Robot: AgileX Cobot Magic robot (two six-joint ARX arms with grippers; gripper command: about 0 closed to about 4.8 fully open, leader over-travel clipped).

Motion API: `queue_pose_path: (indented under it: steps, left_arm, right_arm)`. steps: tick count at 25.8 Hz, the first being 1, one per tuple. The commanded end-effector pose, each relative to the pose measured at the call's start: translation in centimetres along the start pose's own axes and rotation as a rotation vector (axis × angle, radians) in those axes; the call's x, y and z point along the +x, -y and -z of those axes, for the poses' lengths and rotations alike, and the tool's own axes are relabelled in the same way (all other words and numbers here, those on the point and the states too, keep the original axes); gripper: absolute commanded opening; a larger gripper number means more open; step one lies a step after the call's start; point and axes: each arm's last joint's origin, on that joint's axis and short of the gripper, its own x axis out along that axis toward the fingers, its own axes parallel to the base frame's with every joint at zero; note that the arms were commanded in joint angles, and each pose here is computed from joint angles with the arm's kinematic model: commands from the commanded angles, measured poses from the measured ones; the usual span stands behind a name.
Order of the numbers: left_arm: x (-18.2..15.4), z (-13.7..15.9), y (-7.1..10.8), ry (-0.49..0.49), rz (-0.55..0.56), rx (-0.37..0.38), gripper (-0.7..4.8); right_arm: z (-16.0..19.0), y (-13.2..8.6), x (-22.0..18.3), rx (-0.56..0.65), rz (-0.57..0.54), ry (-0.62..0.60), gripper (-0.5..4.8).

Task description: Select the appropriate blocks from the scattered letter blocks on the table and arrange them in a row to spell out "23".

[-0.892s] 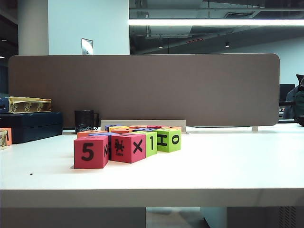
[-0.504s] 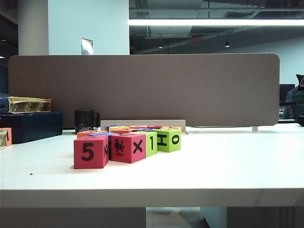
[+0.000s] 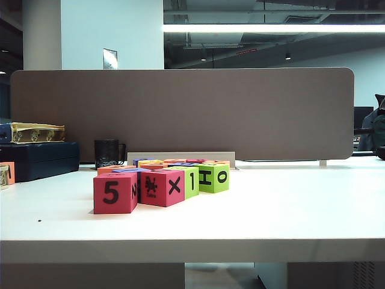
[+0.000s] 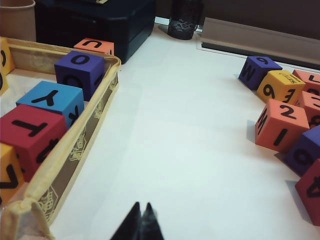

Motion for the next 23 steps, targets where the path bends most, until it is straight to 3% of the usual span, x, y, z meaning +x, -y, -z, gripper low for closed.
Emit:
queue_pose_path:
  steps: [1,11,23]
  left_arm:
    - [0.0,0.0,0.0,-0.007,0.002,-0.003,-0.06]
    - [0.0,0.0,0.0,-0.007,0.003,-0.004,-0.06]
    - [0.0,0.0,0.0,-0.007,0.002,-0.003,-0.06]
  right_arm:
    - [-2.1,-0.2,-0.6,0.000,-0.036,0.070,-0.01]
    - [-7.9,-1.4,-4.0,-0.009,-0.319,0.045,-0.01]
    - [-11.0,-2.1,-8.1,0.062,-0.515,-0.079,-0.01]
